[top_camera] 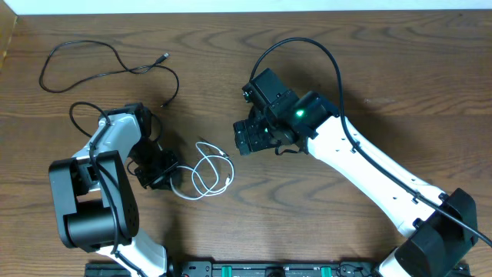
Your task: Untangle cables
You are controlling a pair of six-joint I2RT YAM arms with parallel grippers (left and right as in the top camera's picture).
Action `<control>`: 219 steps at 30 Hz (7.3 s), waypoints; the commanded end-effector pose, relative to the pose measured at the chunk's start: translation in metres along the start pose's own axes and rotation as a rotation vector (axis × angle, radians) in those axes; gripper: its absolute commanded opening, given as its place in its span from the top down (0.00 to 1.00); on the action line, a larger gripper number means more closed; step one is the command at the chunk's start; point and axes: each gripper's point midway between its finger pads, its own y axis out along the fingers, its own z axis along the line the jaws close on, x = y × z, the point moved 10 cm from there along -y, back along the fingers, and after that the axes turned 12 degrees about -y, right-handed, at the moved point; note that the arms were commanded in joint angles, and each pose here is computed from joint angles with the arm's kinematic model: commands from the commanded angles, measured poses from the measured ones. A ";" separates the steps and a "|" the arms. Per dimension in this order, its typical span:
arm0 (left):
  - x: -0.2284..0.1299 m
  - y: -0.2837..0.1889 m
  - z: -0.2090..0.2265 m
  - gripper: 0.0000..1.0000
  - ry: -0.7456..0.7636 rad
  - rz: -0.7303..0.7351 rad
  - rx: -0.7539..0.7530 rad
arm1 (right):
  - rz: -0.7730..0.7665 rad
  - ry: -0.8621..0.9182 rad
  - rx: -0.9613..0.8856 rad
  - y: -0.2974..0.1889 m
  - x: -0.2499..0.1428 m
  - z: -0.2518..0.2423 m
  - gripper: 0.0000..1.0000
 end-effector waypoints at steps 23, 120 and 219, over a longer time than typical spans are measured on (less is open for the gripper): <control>-0.060 -0.196 -0.022 0.92 0.327 -0.782 -0.640 | -0.009 -0.017 -0.005 -0.007 0.000 0.000 0.18; 0.205 -0.205 0.127 0.06 -0.328 -0.941 -0.046 | -0.063 -0.044 -0.016 -0.007 0.007 0.001 0.20; 0.044 -0.163 -0.135 0.22 0.389 -0.435 -0.586 | 0.108 0.169 -0.288 -0.020 -0.011 -0.089 0.01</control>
